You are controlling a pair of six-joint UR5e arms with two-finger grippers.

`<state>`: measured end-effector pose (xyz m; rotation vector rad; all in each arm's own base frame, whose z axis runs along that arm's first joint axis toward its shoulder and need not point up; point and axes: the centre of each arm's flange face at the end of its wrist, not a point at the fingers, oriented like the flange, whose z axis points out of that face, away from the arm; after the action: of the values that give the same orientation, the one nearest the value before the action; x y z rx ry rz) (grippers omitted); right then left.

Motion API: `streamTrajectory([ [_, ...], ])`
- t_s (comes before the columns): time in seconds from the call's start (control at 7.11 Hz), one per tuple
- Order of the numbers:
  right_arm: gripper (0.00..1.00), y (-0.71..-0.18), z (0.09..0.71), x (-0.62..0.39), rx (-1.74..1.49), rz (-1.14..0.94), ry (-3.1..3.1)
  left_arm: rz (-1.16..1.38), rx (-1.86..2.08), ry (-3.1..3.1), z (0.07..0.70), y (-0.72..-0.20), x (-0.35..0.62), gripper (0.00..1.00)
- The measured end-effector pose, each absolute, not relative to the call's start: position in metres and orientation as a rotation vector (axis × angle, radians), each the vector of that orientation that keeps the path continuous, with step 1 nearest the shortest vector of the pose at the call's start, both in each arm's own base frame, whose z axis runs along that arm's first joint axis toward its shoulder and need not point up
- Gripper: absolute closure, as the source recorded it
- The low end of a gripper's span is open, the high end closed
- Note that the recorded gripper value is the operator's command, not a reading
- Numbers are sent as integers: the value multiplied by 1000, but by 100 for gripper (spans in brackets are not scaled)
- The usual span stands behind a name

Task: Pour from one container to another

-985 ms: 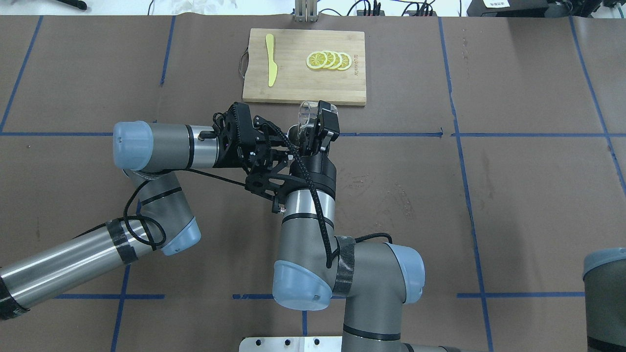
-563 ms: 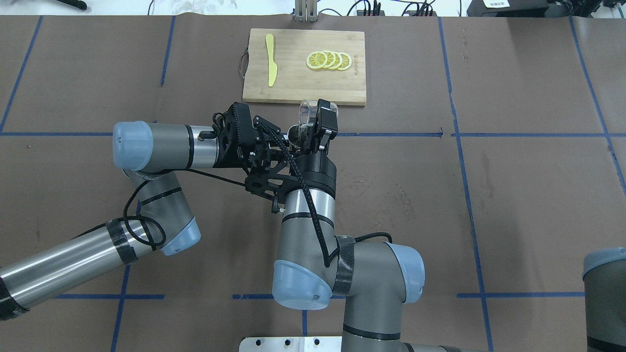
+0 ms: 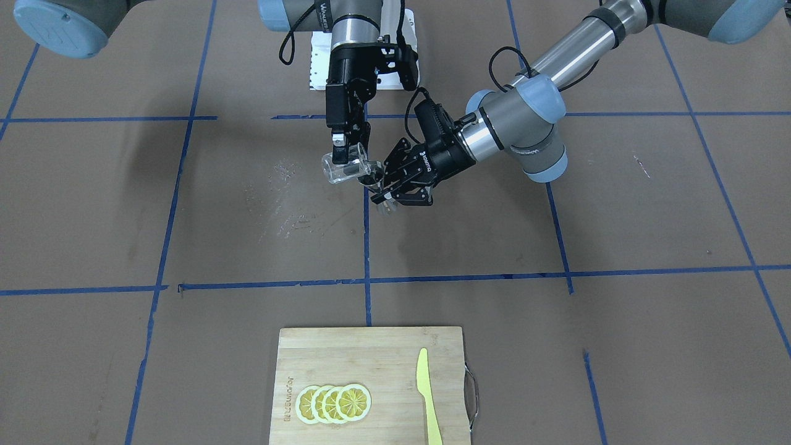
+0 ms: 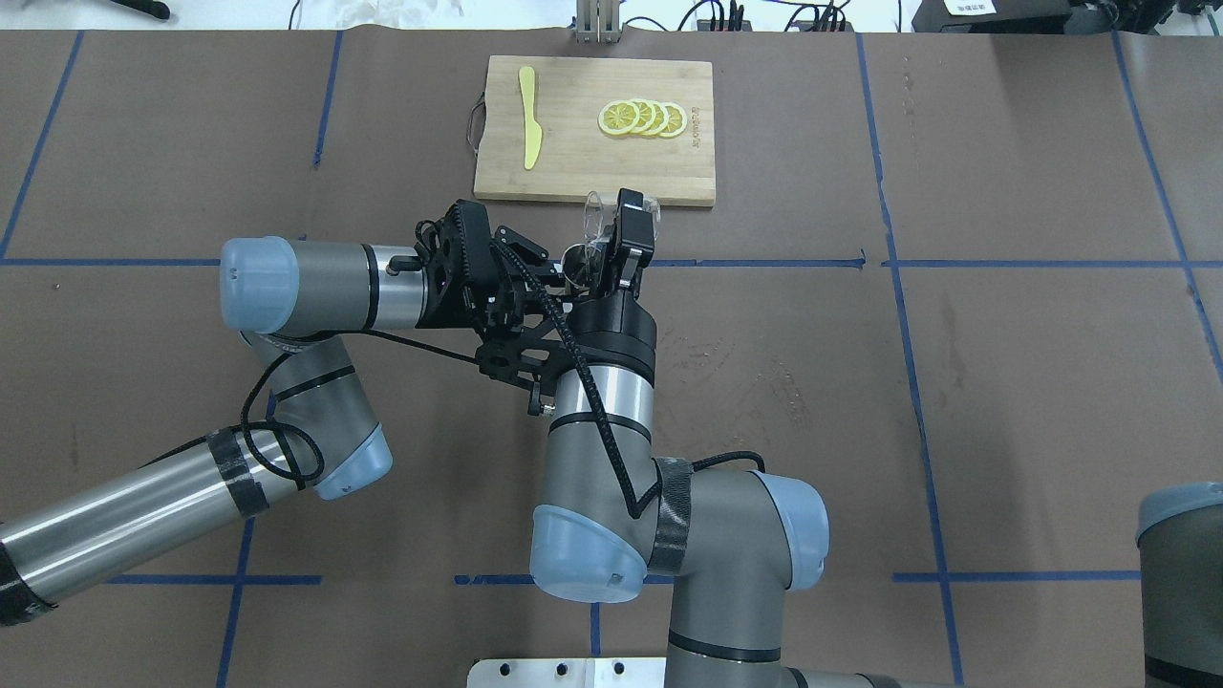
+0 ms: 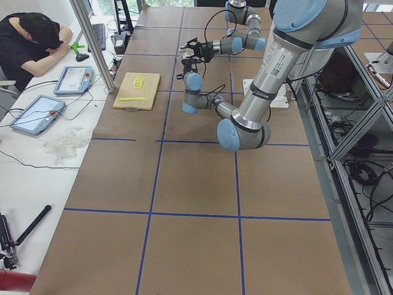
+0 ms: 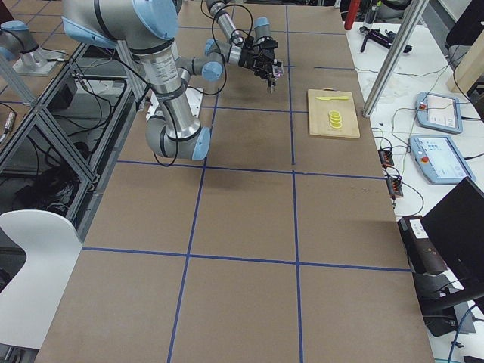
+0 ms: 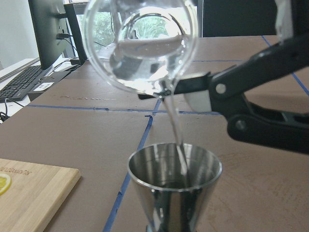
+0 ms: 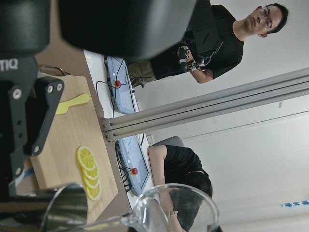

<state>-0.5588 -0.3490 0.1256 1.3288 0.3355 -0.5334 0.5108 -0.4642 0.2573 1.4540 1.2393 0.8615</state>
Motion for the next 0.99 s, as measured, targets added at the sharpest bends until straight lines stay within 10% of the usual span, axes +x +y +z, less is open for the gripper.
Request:
streamTrajectory([
  [0.99,100,-351,124,-556,1326,-582,404,861,1460,1242,256,-464,510,100],
])
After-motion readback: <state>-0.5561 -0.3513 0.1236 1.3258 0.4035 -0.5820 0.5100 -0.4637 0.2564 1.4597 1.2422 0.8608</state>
